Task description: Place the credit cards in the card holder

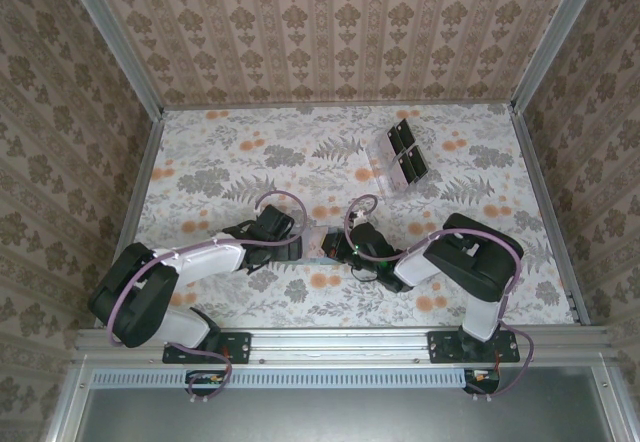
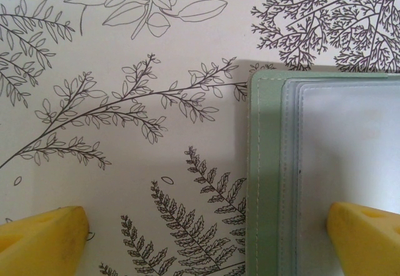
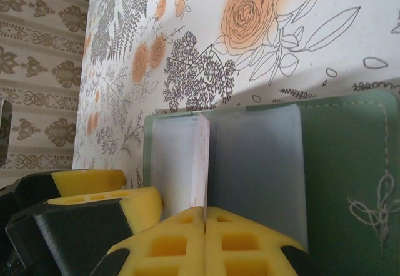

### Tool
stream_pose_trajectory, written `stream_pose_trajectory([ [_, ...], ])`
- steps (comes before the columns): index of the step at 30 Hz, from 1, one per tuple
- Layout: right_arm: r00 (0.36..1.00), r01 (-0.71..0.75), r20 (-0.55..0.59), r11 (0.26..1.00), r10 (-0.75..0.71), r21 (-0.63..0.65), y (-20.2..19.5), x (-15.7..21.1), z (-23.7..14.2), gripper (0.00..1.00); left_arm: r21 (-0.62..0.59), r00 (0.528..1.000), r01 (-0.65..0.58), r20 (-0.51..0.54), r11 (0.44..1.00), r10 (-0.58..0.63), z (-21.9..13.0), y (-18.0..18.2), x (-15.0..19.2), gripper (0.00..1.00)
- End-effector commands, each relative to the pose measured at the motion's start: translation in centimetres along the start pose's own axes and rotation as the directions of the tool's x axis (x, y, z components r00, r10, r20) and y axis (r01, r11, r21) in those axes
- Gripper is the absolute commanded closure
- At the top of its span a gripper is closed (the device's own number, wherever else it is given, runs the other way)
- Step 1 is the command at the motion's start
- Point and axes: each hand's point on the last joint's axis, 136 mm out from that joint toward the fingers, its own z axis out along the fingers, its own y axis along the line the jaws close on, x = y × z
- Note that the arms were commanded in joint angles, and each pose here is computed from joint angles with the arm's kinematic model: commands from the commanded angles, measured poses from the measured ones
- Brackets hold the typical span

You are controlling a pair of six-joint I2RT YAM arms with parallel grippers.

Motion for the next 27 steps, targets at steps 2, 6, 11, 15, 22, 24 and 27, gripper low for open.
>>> stream_pose_trajectory([
  [2, 0.999, -0.018, -0.026, 0.999, 0.019, 0.034, -1.5, 1.3, -0.2, 1.00, -0.064, 0.998, -0.016, -0.059, 0.998, 0.012, 0.5, 1.6, 2.0, 0.00],
  [6, 0.999, -0.029, -0.045, 0.999, 0.031, 0.045, -2.0, 1.7, -0.2, 1.00, -0.062, 0.998, -0.015, -0.058, 0.998, 0.011, 0.5, 1.5, 2.0, 0.00],
  [11, 0.997, -0.043, -0.068, 0.998, 0.046, 0.050, -2.3, 2.3, 0.1, 1.00, -0.064, 0.998, -0.014, -0.059, 0.998, 0.010, 0.5, 1.5, 2.0, 0.00],
  [15, 0.995, -0.055, -0.081, 0.997, 0.059, 0.049, -2.5, 2.6, 0.5, 1.00, -0.063, 0.998, -0.013, -0.060, 0.998, 0.010, 0.6, 1.5, 2.0, 0.00],
  [22, 0.993, -0.064, -0.097, 0.997, 0.068, 0.046, -2.4, 2.9, 1.2, 1.00, -0.061, 0.998, -0.012, -0.063, 0.998, 0.008, 0.6, 1.4, 2.0, 0.00],
  [24, 0.992, -0.065, -0.102, 0.997, 0.070, 0.044, -2.3, 2.9, 1.4, 1.00, -0.059, 0.998, -0.014, -0.065, 0.998, 0.011, 0.6, 1.4, 2.1, 0.00],
  [27, 0.992, -0.064, -0.107, 0.997, 0.069, 0.047, -2.3, 3.0, 1.6, 1.00, -0.058, 0.998, -0.013, -0.064, 0.998, 0.009, 0.5, 1.3, 2.1, 0.00],
])
